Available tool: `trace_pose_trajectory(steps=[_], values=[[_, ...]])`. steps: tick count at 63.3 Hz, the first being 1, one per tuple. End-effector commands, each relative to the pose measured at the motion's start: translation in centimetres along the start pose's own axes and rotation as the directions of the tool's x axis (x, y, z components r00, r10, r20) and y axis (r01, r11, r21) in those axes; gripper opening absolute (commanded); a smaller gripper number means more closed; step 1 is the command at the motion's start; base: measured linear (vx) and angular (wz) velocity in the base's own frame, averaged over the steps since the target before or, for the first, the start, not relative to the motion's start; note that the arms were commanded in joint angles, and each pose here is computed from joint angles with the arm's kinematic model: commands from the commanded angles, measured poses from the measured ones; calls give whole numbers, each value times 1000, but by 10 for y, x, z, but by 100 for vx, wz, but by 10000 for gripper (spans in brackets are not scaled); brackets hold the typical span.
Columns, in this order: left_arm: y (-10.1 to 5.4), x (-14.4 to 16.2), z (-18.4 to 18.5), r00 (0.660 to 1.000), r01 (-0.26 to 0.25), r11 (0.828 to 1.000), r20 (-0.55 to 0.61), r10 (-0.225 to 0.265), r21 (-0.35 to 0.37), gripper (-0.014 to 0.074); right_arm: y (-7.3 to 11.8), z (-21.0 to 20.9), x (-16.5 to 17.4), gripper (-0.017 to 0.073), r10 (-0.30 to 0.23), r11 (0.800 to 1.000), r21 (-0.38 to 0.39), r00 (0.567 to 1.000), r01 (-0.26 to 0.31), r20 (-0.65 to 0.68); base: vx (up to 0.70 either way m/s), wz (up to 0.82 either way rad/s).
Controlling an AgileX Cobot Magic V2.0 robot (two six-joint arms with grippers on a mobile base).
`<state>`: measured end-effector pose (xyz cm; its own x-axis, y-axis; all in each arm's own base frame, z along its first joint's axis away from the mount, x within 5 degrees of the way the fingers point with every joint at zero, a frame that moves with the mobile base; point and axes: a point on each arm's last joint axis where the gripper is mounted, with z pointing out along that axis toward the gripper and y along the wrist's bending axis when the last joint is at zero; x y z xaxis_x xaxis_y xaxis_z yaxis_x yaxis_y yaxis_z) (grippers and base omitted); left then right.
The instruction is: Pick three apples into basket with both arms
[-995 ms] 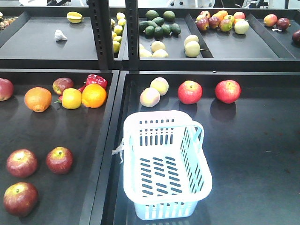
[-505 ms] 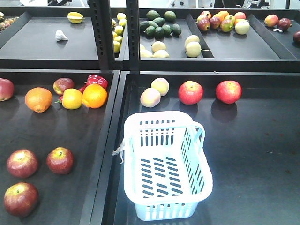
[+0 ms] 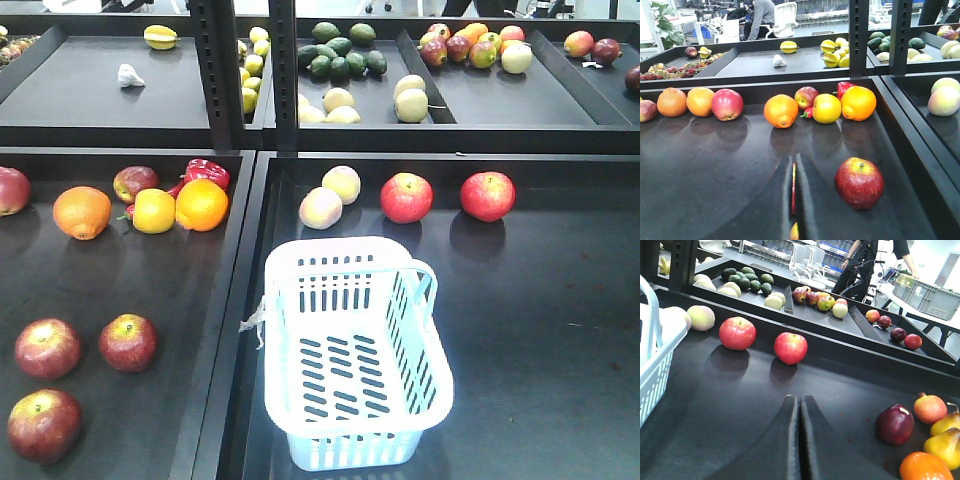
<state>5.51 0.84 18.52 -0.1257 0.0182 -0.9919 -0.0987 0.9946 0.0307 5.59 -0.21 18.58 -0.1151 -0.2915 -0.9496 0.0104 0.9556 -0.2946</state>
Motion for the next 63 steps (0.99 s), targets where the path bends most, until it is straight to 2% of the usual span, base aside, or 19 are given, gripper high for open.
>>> trace_pose_trajectory(steps=[1,21,23,27,30,33,37,40,43,51,53,56,59,60,61,62,63], values=[[-2,-4,-1,997,2,1000,74,-4,27,-6,-3,0,-6,-3,-12,999,32,998,10,66,0,0],[-2,-4,-1,997,6,1000,75,-8,28,-6,-3,0,-6,-3,-12,999,32,998,10,66,0,0],[-3,-4,-1,997,27,999,78,-30,33,-6,-3,0,-6,-3,-12,999,32,998,10,66,0,0],[-4,-6,-1,982,162,985,87,-167,62,-6,-3,0,-6,-3,-12,999,32,998,10,66,0,0],[-5,-7,-1,944,309,947,90,-317,91,-6,-3,0,-6,-3,-12,999,32,998,10,66,0,0],[-6,-9,-1,869,477,870,80,-488,124,-6,-3,0,-6,-3,-12,999,32,998,10,66,0,0],[-7,-10,-1,793,593,792,68,-606,146,-6,-3,0,-6,-3,-12,999,32,998,10,66,0,0],[-7,-10,-1,759,635,757,61,-648,154,-6,-3,0,-6,-3,-12,999,32,998,10,66,0,0],[-7,-11,-2,746,648,744,64,-663,160,-6,-3,0,-6,-3,-12,999,32,998,10,66,0,0],[-7,-15,-2,738,647,740,95,-668,184,-6,-3,0,-6,-3,-12,999,32,998,10,66,0,0],[-7,-16,-2,718,666,721,98,-689,193,-6,-3,0,-6,-3,-12,999,32,998,10,66,0,0],[-6,-18,-3,649,726,653,100,-755,218,-6,-3,0,-6,-3,-12,999,32,998,10,66,0,0],[-5,-21,-4,551,793,557,97,-829,249,-6,-3,0,-6,-3,-12,999,32,998,10,66,0,0],[-5,-22,-4,498,822,504,96,-862,266,-6,-3,0,-6,-3,-12,999,32,998,10,66,0,0],[-4,-23,-4,463,838,470,95,-881,277,-6,-3,0,-6,-3,-12,999,32,998,10,66,0,0],[-4,-24,-4,418,858,426,92,-904,288,-6,-3,0,-6,-3,-12,999,32,998,10,65,0,0],[-3,-25,-5,381,870,390,90,-920,301,-6,-3,0,-6,-3,-12,999,32,998,10,65,0,0]])
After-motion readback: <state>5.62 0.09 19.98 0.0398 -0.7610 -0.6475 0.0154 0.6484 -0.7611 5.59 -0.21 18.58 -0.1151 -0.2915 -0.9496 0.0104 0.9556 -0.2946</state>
